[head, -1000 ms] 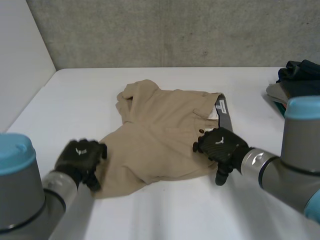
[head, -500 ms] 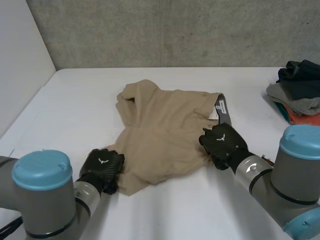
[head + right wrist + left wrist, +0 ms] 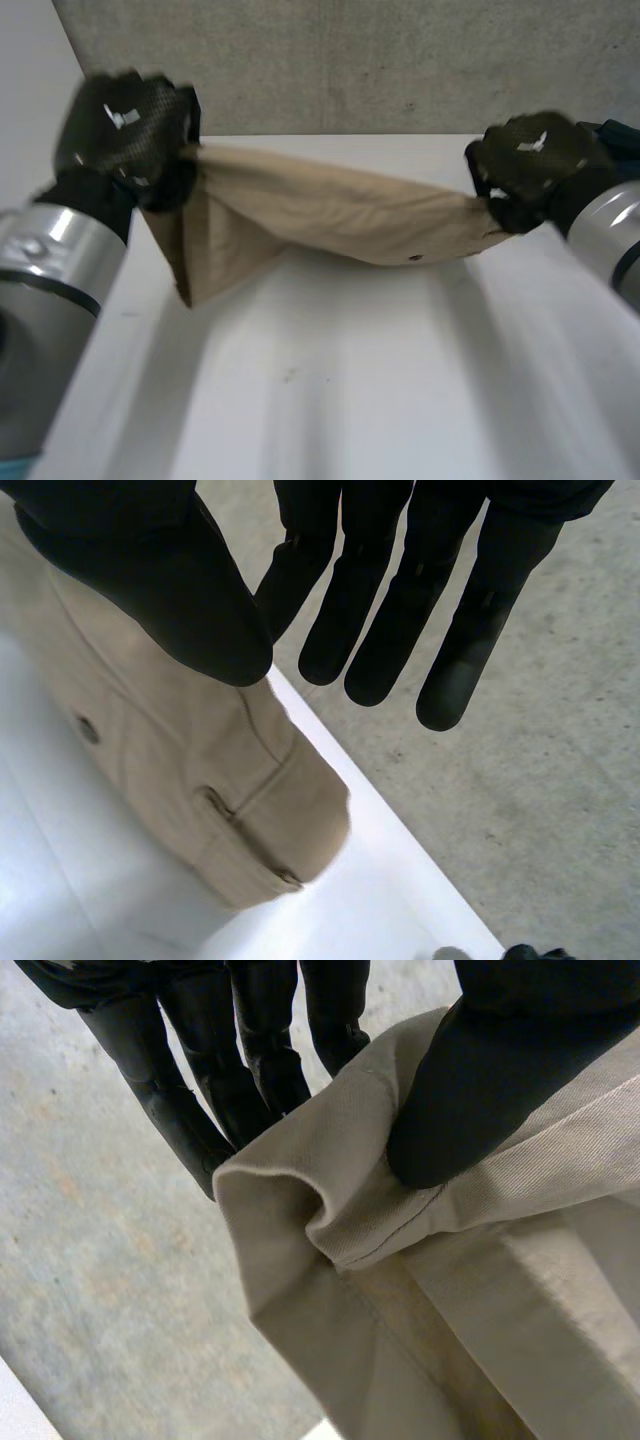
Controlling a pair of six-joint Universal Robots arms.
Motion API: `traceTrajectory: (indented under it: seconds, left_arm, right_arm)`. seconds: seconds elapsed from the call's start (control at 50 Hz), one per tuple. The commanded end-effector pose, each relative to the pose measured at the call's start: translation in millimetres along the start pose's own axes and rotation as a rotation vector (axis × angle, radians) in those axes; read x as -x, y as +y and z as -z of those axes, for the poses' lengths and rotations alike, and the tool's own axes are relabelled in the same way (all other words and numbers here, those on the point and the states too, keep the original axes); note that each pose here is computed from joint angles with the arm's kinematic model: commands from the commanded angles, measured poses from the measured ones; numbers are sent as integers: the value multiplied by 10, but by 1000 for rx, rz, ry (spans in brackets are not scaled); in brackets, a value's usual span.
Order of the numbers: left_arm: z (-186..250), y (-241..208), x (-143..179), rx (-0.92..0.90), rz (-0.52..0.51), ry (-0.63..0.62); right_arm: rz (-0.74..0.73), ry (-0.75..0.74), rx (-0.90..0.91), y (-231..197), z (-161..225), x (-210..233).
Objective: Fold the laundry.
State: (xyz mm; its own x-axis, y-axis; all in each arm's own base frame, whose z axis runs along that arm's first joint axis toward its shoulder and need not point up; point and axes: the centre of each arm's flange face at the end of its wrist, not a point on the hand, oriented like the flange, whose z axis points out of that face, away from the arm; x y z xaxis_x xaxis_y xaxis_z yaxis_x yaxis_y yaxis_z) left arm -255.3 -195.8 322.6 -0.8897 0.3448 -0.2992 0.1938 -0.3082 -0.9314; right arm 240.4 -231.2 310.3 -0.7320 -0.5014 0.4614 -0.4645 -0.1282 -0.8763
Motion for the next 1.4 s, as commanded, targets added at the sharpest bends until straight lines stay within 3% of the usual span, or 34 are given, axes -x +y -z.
traceTrajectory:
  seconds: [0.02,0.18,0.28,0.32,0.44,0.52,0.58,0.68,0.76,0.94,1.04,1.18,1.4]
  left_arm:
    - [-176,-72,55,56,26,69]
    - [-754,828,-139,283,20,138]
    - [-1199,943,-104,192,25,103]
    - [-1359,823,-78,104,24,86]
    - [-1817,-81,210,-380,76,-49]
    - [-1829,-544,376,-612,164,-107]
    - [-1779,-715,466,-691,215,-124]
    - [-1665,-483,481,-579,275,-89]
    - [-1492,5,368,-404,315,-22]
    - [-810,1532,-180,5,345,170]
    - [-532,2087,-354,116,270,208]
    - [-427,1931,-297,142,198,210]
    - [-410,1640,-210,156,202,205]
  right_arm:
    - [-62,-81,69,-53,-141,-64]
    - [-78,-166,224,485,-675,239]
    - [-66,-117,147,466,-958,295]
    - [-75,-72,81,371,-1060,254]
    - [-172,224,-348,-439,-1300,-251]
    - [-225,380,-587,-934,-1161,-595]
    - [-239,386,-647,-1131,-966,-647]
    - [-224,215,-529,-953,-793,-378]
    - [-221,83,-385,-556,-738,-121]
    - [-204,-146,15,923,-791,572]
    - [-92,-239,190,1538,-788,884]
    - [-120,-213,264,1509,-694,816]
    - [-147,-188,207,1342,-664,733]
